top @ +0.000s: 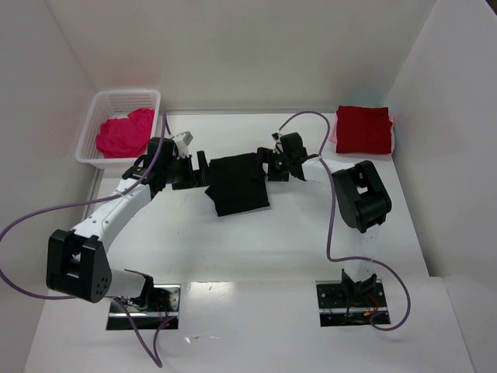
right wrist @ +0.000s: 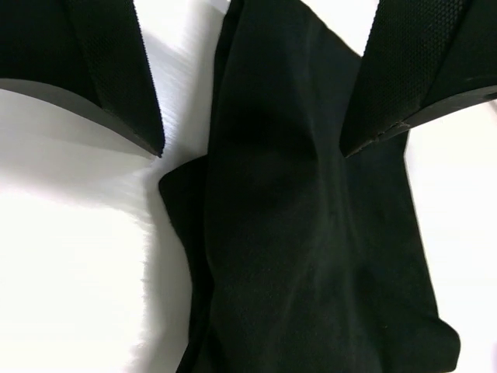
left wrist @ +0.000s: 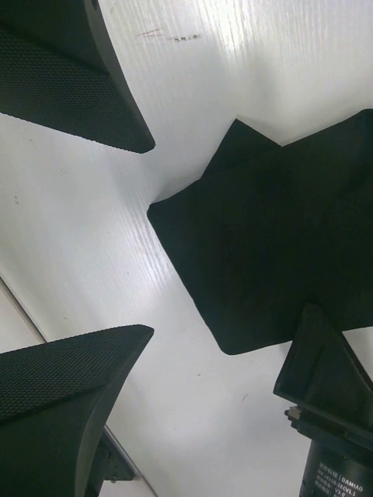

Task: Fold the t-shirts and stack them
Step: Put the neatly folded tshirt into the corner of the board with the right arm

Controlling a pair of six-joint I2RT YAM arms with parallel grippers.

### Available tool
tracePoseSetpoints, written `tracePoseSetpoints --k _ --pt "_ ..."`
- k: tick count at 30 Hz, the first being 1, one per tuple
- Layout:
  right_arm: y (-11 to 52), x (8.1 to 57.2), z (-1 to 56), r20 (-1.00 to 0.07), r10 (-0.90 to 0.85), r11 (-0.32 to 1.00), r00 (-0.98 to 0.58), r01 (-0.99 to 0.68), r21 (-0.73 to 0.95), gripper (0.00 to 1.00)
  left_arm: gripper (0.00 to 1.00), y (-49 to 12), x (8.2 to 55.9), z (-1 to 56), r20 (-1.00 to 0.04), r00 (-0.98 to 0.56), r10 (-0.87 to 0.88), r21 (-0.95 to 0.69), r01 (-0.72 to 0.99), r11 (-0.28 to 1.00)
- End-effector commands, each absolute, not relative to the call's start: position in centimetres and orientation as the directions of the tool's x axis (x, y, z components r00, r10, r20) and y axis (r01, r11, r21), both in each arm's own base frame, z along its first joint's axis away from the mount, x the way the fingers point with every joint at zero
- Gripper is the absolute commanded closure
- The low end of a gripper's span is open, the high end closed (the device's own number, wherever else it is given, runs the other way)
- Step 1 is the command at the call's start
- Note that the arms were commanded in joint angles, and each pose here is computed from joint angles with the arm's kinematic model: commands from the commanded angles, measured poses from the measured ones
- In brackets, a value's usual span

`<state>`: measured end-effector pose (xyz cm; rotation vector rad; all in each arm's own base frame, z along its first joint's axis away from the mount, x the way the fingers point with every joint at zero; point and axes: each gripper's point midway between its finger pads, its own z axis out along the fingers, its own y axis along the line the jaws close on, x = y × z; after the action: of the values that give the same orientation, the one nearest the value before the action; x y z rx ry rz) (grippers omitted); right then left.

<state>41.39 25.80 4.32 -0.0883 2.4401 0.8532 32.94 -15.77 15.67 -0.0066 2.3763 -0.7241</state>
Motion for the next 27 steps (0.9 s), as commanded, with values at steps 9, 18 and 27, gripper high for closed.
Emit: tracePoseSetpoints --k 9,18,27 --pt "26.8 39.3 1.5 -0.418 0.121 0.736 -0.9 -0.202 0.646 0.17 0.01 -16.4 32.5 16.1 -0.586 -0.784 -0.205 -0.556 0.205 0.805" --pt "26.3 38.5 0.4 -0.386 0.134 0.749 -0.913 -0.161 0.642 0.17 0.01 -16.7 35.9 13.6 -0.584 -0.778 -0.229 -0.55 0.172 0.818" --pt "26.2 37.9 -0.6 -0.353 0.126 0.753 -0.927 -0.142 0.642 0.04 0.02 -17.0 38.9 10.5 -0.559 -0.794 -0.237 -0.541 0.133 0.83"
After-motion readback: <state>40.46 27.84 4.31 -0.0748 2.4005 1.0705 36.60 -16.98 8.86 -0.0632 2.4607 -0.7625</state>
